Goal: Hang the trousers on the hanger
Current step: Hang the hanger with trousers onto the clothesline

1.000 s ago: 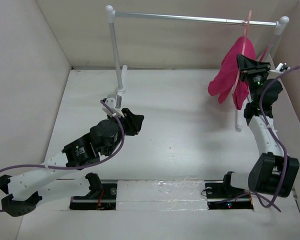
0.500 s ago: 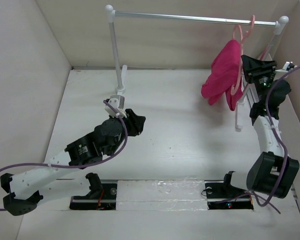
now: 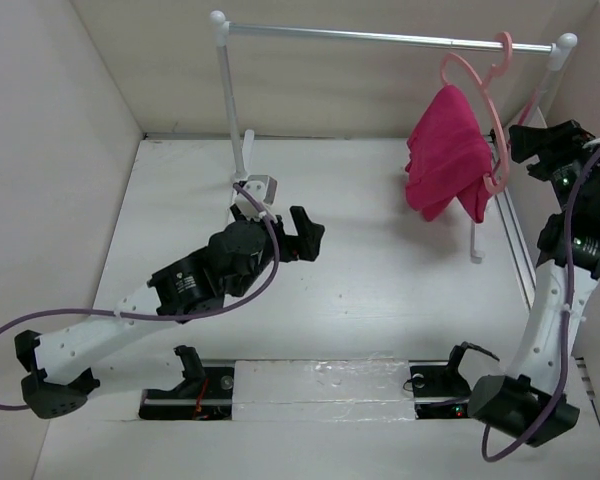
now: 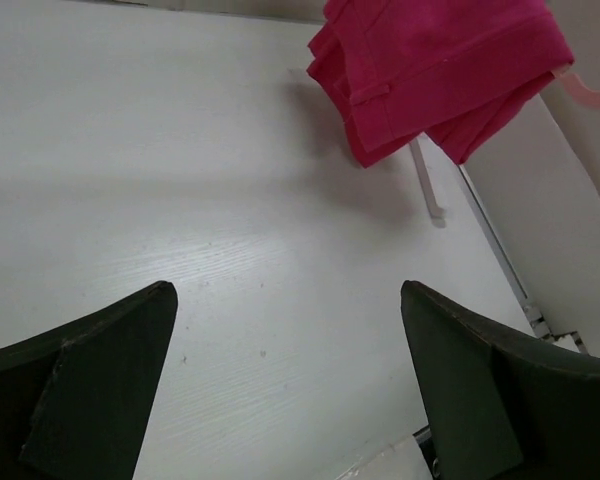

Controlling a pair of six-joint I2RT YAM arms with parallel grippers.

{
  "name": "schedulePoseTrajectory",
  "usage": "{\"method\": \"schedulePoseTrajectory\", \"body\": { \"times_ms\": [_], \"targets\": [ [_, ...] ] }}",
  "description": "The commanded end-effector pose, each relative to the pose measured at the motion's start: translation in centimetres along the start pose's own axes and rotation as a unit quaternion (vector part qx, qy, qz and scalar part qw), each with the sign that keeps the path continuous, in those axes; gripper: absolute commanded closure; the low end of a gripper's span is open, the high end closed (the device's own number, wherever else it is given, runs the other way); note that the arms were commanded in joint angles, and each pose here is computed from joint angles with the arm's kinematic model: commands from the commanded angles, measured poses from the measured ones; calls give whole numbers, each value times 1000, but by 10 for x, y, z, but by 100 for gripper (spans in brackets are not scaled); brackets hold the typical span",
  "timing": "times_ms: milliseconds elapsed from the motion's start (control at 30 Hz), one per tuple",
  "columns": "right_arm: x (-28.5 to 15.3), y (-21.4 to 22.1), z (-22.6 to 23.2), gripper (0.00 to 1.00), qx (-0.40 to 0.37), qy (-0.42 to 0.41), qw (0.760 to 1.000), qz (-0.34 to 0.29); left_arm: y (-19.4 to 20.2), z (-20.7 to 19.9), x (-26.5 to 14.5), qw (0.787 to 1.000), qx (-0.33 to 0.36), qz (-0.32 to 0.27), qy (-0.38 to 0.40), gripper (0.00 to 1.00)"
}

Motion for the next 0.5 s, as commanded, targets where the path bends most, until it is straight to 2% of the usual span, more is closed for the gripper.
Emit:
{"method": "schedulePoseTrajectory", "body": {
  "times_ms": [0, 33, 100, 133, 167, 200, 233, 267, 300, 333, 367, 400, 467],
  "targets": [
    [-40, -15, 9, 25, -142, 61, 988, 18, -10, -24, 0, 998, 10, 9, 61, 7],
    [-50, -9, 7, 28, -148, 79, 985, 35, -3, -27, 7, 998, 17, 25, 63, 7],
    [-78, -10, 11, 56, -197, 113, 974, 22, 12, -31, 13, 995, 24, 63, 73, 8],
    [-91, -2, 10, 70, -200, 130, 970, 37, 22, -30, 19, 994, 31, 83, 63, 9],
    [-101, 10, 4, 92, -206, 148, 966, 54, 25, -30, 19, 994, 23, 92, 61, 10],
    [-122, 10, 8, 99, -231, 170, 957, 43, 26, -30, 17, 993, 19, 94, 69, 11],
    [-145, 38, 1, 100, -230, 196, 949, 90, 22, -28, 6, 992, 1, 73, 101, 11],
    [-145, 38, 1, 100, -230, 197, 949, 90, 22, -28, 6, 992, 0, 73, 101, 11],
    [-165, 40, 5, 100, -247, 213, 942, 74, 15, -26, -4, 992, -10, 55, 113, 11],
    [-179, 52, 1, 100, -248, 232, 936, 97, 17, -22, -6, 992, -10, 53, 112, 10],
    [-206, 75, -11, 99, -259, 273, 917, 134, 16, -17, -12, 992, -2, 58, 110, 1],
    [-206, 75, -11, 99, -259, 273, 917, 134, 16, -17, -12, 992, -2, 59, 110, 1],
    [-214, 100, -21, 75, -256, 274, 908, 185, 22, -13, -13, 992, 5, 76, 105, 1]
  ]
}}
Point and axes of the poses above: each gripper's point midway between its finger pads, its own x axis out along the fingers, its own z axis along the line the jaws close on, y = z × x, the point moved 7 cm from there along -x, back along the fingers, and after that the axes turned 5 degrees about -x, right-handed, at the moved point
